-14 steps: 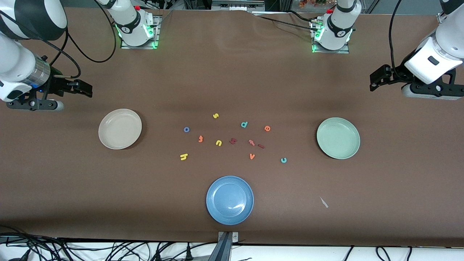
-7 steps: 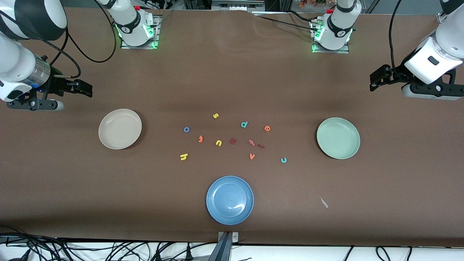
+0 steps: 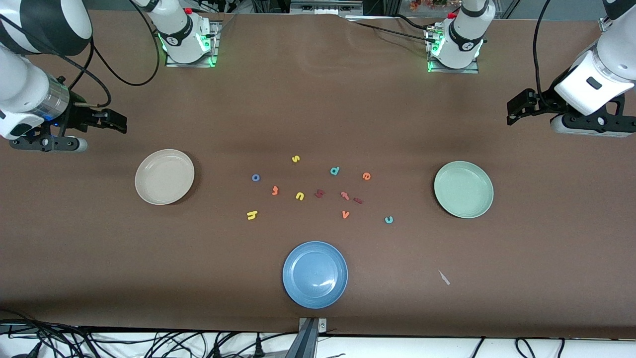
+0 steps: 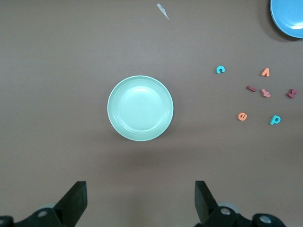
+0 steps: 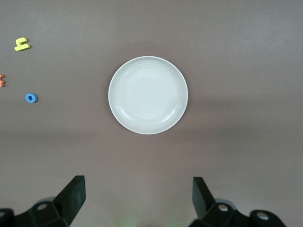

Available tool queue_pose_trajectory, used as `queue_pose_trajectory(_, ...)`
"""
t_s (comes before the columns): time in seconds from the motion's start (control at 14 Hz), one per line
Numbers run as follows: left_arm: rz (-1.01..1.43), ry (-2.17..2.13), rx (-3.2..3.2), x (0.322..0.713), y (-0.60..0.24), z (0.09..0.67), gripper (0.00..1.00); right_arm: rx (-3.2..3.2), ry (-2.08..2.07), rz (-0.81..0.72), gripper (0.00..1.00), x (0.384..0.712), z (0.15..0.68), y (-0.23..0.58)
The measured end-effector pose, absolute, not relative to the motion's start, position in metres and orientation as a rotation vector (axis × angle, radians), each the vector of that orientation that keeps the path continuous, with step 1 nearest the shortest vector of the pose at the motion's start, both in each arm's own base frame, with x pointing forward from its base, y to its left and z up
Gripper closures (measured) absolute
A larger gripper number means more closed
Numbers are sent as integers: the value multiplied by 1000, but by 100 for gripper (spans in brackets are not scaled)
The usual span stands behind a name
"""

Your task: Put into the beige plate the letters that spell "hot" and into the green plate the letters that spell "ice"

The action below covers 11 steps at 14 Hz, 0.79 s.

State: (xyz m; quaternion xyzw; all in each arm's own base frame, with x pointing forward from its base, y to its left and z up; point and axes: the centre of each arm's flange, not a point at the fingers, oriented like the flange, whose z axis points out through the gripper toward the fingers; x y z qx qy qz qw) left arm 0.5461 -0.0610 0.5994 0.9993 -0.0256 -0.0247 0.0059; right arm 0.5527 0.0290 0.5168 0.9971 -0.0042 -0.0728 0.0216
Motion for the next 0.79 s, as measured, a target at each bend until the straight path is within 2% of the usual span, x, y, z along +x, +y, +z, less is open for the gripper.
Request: queue_pose_trajectory(0.79,-86,-107,3127,546,-70,597,0,3101,5,-261,0,556,505,41)
